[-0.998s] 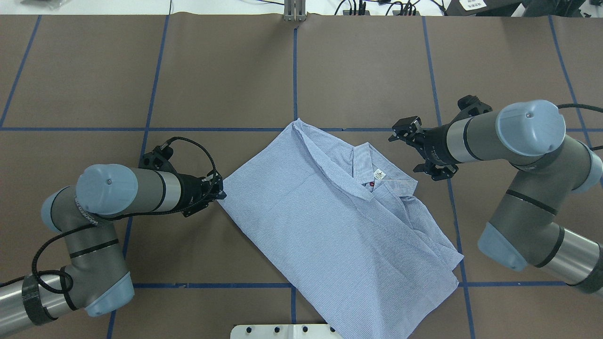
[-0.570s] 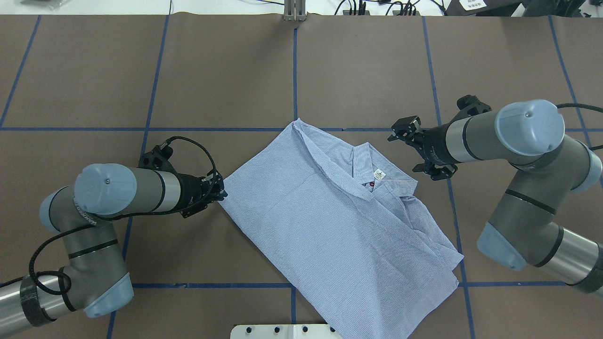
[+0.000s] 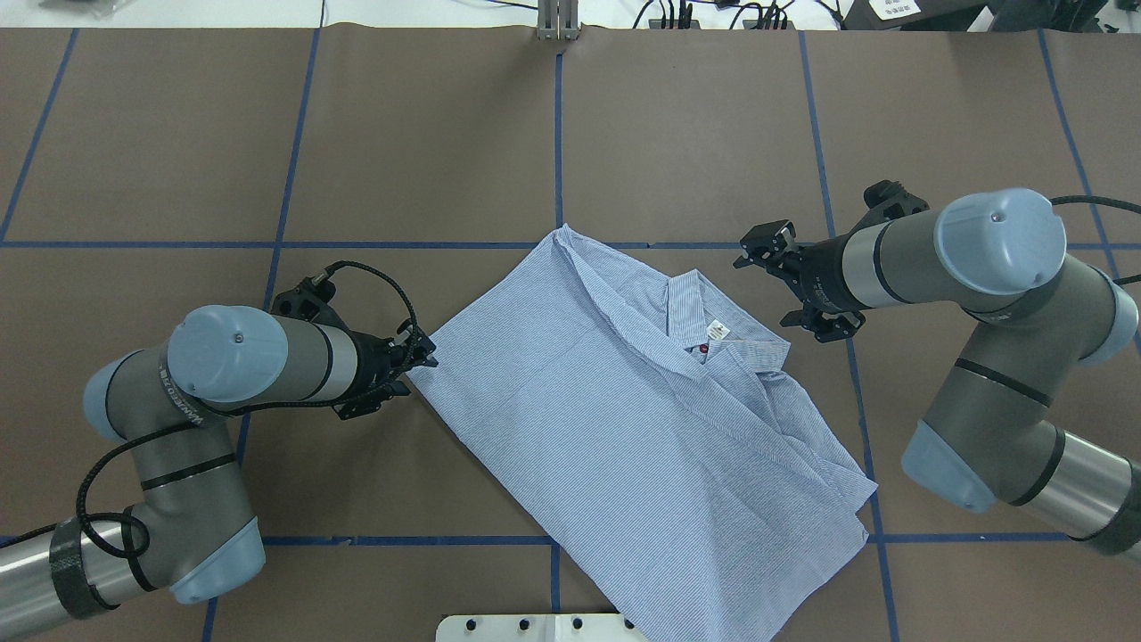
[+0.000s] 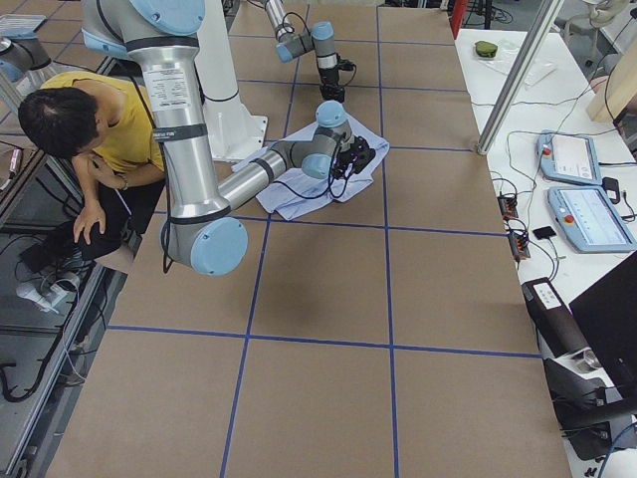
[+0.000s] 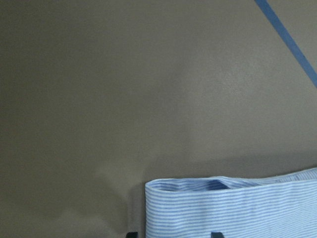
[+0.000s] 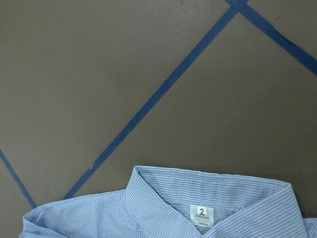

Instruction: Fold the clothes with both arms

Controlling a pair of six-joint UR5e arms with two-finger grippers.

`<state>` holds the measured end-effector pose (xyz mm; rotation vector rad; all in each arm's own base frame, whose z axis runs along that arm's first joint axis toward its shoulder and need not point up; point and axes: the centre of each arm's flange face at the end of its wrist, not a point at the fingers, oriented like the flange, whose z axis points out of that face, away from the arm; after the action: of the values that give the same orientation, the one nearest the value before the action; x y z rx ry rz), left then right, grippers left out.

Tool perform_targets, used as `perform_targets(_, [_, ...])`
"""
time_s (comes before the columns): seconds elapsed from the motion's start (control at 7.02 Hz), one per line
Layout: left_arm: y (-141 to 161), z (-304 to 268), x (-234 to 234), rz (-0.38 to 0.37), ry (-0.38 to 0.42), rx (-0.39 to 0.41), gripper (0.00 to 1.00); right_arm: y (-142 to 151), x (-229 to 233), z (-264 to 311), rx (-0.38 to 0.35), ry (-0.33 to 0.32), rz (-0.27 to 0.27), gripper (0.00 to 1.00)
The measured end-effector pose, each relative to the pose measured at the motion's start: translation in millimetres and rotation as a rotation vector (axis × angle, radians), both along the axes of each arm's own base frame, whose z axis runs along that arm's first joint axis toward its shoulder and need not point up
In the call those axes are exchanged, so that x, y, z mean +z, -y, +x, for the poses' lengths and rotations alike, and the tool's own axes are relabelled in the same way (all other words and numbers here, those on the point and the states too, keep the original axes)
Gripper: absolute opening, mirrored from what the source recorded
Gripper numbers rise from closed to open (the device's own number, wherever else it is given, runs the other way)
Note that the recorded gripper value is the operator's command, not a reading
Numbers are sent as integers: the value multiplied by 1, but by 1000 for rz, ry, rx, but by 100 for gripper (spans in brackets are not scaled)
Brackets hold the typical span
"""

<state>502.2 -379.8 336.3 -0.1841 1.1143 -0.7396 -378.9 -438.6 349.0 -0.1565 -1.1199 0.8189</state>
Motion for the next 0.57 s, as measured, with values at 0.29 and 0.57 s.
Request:
perform_targets(0.29, [0, 5, 0, -3, 6, 3, 54, 1, 4, -3, -2, -6, -5, 100])
perform_targets(0.57, [0, 6, 1, -4, 9, 5, 41, 1, 7, -4, -3, -10, -8, 100])
